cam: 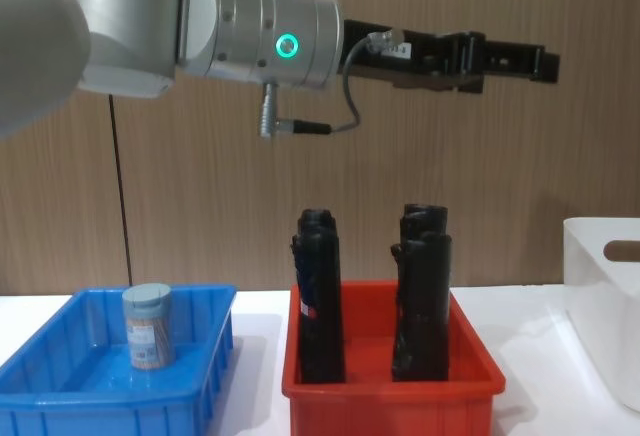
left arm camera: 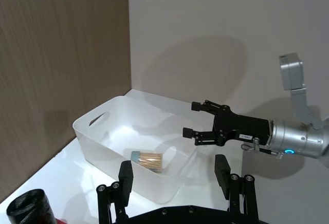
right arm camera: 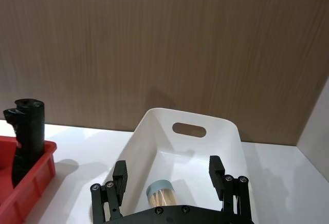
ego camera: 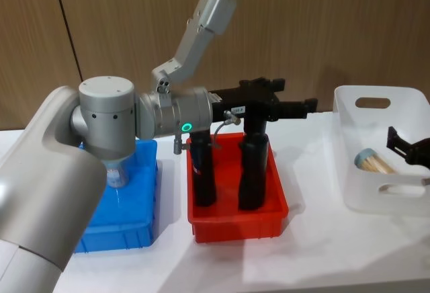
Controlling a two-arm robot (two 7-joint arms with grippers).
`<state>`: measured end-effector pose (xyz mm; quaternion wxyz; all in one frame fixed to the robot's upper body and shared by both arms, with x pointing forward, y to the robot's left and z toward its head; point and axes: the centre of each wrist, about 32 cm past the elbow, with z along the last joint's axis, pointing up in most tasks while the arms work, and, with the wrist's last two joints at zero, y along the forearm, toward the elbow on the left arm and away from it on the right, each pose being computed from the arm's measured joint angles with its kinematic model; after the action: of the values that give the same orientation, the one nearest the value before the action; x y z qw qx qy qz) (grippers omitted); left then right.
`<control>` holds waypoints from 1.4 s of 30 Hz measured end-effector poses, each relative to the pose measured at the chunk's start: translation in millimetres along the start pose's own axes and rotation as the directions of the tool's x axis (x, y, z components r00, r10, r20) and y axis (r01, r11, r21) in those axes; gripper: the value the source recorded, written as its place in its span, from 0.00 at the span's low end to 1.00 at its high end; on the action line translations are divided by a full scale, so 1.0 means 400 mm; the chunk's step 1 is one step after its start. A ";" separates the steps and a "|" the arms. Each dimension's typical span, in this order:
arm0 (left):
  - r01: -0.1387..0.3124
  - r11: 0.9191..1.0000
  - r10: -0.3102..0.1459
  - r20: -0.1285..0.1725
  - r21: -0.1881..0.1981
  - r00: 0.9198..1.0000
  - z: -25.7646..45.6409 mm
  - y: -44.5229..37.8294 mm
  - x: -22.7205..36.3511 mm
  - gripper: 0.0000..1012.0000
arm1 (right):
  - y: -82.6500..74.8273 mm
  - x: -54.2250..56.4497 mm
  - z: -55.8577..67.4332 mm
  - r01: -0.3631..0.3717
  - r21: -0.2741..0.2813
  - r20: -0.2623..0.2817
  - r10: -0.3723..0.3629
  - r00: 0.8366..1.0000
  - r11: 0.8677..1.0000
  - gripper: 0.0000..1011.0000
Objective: Pick the cotton swabs from the blue box and place them into the white box.
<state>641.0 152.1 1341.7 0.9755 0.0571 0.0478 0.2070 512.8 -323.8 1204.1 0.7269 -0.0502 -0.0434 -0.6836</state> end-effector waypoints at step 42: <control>-0.466 0.879 0.477 0.171 -0.105 0.862 -0.275 0.132 -0.140 0.99 | -0.160 -0.231 -0.010 -0.266 0.110 -0.080 0.275 0.958 0.958 0.99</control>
<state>556.2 187.1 1243.7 0.8965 0.0572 -0.0679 0.4340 443.3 -237.0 1188.7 0.8163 0.0123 -0.0351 -0.5764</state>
